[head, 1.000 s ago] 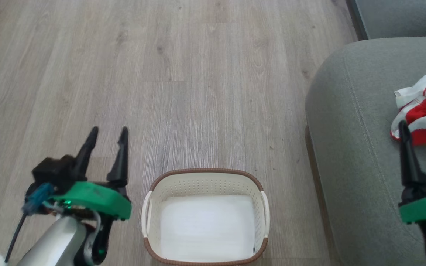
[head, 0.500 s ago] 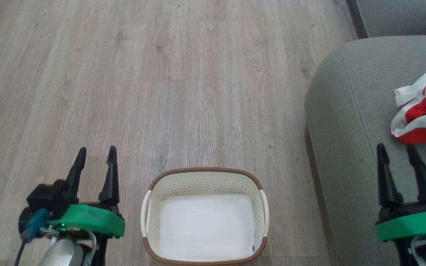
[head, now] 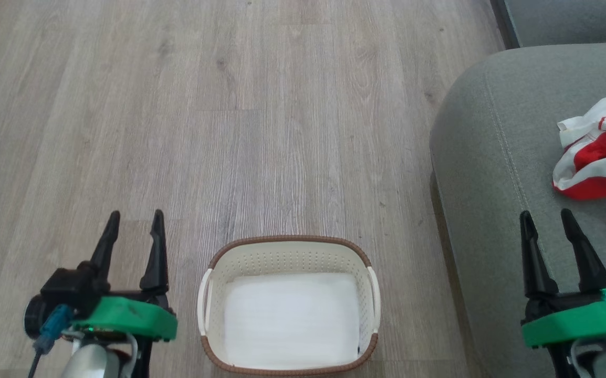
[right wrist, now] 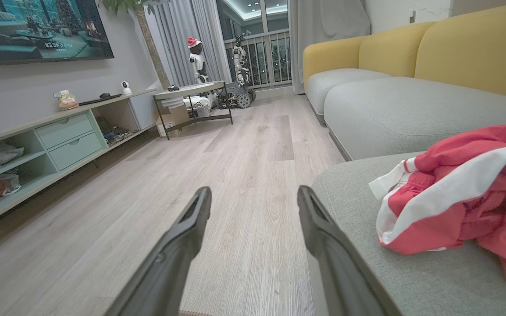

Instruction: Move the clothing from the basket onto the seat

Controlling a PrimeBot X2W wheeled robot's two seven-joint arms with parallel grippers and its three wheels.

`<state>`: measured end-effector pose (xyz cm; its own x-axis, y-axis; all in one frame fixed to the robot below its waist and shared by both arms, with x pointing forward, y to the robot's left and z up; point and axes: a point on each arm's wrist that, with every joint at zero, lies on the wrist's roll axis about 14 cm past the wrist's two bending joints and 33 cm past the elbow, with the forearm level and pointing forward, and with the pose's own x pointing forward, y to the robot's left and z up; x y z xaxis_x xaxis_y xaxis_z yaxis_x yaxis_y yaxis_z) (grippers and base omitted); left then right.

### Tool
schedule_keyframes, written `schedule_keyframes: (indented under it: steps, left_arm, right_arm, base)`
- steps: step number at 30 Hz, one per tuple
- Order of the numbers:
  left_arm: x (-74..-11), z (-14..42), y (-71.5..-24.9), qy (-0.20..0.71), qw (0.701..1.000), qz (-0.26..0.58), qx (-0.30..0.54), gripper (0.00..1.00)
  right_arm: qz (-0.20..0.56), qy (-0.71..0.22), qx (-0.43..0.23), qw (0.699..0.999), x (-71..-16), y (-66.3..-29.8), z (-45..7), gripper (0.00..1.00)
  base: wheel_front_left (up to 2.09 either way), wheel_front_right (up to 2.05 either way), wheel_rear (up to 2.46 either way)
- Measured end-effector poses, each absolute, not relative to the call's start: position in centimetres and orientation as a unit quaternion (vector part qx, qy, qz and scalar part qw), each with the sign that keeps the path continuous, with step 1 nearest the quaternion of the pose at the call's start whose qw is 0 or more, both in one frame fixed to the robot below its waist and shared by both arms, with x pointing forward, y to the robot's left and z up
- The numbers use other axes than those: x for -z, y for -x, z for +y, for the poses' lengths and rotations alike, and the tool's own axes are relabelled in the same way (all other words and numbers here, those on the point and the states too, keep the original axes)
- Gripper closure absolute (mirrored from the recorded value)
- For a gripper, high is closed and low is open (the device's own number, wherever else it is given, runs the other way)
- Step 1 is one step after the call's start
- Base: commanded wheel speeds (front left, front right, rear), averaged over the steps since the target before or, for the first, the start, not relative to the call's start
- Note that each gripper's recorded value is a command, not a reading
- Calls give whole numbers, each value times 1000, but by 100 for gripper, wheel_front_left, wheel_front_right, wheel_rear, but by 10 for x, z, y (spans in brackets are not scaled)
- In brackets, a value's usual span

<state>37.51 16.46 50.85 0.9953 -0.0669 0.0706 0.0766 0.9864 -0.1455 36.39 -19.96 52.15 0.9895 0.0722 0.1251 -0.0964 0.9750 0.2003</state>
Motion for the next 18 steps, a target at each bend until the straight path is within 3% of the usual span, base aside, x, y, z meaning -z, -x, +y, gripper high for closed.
schedule_keyframes:
  steps: [18]
  left_arm:
    - [-500, 165, -377, 68, 997, -26, 40, 0]
  right_arm:
    - [-46, -105, -43, 993, -513, -365, -198, 0]
  base:
    - [0, 0, 0]
